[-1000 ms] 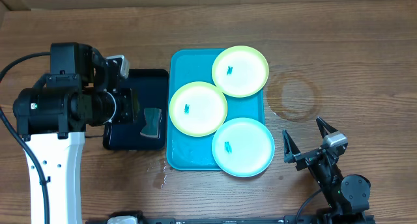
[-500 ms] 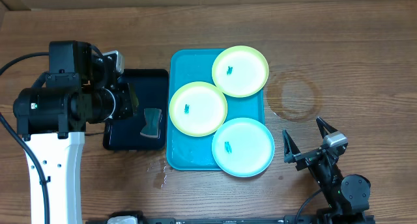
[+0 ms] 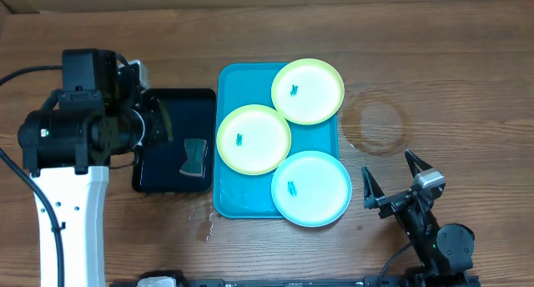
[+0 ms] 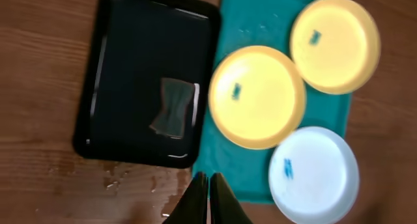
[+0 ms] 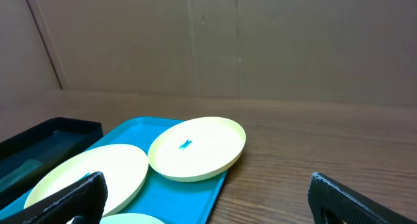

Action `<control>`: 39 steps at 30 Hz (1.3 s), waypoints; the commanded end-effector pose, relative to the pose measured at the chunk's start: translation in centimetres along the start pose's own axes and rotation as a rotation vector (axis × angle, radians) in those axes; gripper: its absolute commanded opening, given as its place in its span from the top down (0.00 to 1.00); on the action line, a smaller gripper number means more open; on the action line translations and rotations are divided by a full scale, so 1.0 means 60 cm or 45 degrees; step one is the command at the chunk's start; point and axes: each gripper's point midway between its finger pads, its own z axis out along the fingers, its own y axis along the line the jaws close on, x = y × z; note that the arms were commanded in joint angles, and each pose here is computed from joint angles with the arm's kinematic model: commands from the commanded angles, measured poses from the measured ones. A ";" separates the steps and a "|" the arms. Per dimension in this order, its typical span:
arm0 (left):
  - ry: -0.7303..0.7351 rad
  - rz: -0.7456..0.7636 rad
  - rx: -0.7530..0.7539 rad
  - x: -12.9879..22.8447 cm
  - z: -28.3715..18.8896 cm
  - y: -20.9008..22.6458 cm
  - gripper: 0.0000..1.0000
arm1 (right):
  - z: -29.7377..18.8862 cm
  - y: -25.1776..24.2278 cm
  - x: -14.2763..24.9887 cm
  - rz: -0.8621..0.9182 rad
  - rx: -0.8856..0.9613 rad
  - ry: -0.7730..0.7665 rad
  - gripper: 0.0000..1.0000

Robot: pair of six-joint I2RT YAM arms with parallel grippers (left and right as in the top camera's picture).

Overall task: Clean dirty plates on tray and stack at the side
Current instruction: 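Raise the left gripper and move it over the black tray, then lower the left gripper onto the green sponge and grasp it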

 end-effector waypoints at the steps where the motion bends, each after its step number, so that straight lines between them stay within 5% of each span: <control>1: 0.032 -0.089 -0.170 0.001 0.006 0.039 0.90 | 0.001 -0.005 0.004 0.000 0.017 0.000 0.00; 6: 0.207 -0.067 -0.286 0.046 0.033 0.070 0.48 | 0.001 -0.005 0.005 0.000 0.017 0.000 0.00; 9: 0.228 -0.074 -0.244 0.052 0.072 0.067 0.38 | 0.001 -0.005 0.005 0.000 0.017 0.000 0.00; 24: 0.378 0.034 -0.071 0.123 0.194 0.061 0.40 | 0.001 -0.005 0.005 0.000 0.016 0.000 0.00; 39: 0.431 0.156 -0.014 0.154 0.218 0.037 0.36 | 0.001 -0.005 0.005 0.000 0.017 0.000 0.00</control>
